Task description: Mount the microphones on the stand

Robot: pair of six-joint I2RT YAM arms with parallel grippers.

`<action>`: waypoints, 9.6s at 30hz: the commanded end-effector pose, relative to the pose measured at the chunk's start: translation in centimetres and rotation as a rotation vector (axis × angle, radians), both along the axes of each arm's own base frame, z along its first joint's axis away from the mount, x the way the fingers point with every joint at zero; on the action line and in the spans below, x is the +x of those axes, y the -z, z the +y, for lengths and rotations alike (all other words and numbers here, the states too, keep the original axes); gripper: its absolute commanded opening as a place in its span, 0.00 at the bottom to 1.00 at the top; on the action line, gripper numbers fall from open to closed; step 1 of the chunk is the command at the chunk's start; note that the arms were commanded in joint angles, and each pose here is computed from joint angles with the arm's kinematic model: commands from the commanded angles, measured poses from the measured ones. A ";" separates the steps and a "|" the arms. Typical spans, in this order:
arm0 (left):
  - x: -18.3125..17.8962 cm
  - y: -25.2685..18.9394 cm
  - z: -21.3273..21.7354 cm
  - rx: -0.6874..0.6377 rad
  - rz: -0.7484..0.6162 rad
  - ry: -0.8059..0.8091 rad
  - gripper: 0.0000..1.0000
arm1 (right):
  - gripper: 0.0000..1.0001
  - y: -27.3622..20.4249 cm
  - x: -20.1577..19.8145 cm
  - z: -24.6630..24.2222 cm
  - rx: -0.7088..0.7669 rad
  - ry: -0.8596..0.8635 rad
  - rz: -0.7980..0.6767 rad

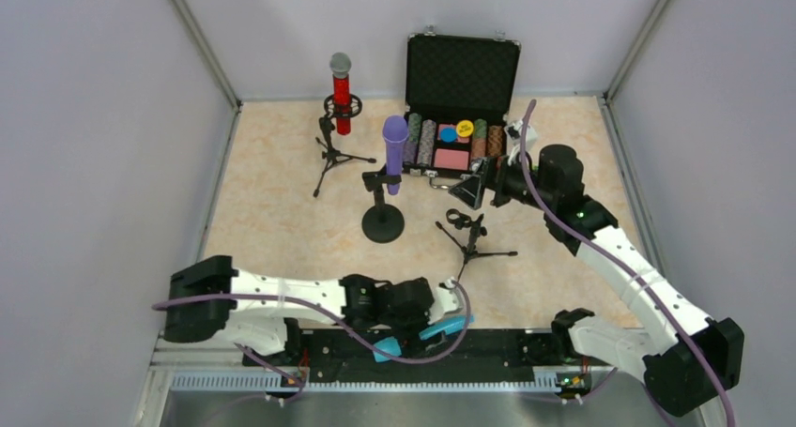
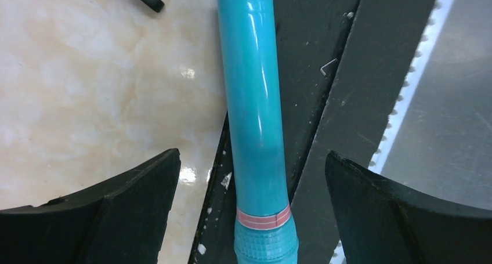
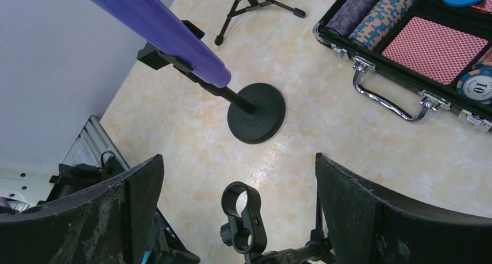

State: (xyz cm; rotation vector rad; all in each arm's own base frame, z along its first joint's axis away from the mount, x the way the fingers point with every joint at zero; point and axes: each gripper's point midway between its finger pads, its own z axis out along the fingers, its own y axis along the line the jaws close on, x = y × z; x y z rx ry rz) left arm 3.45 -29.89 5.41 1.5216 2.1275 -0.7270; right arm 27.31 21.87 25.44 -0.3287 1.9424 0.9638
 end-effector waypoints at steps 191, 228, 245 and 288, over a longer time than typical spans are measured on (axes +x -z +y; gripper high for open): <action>14.9 -23.2 7.0 0.208 -1.490 0.378 0.99 | 0.00 -9.4 -5.2 6.7 0.261 -0.295 -0.380; 13.6 -31.4 -3.5 -1.166 -0.113 -0.276 0.83 | 0.00 -14.3 -6.6 6.9 0.484 -0.345 -0.513; 16.5 -30.0 -4.2 -1.189 -0.129 -0.325 0.01 | 0.00 -14.1 -6.6 7.0 0.504 -0.354 -0.511; 11.3 -24.0 -1.6 -0.977 -0.021 -0.215 0.00 | 0.56 -16.1 -7.8 9.3 0.460 -0.643 -0.367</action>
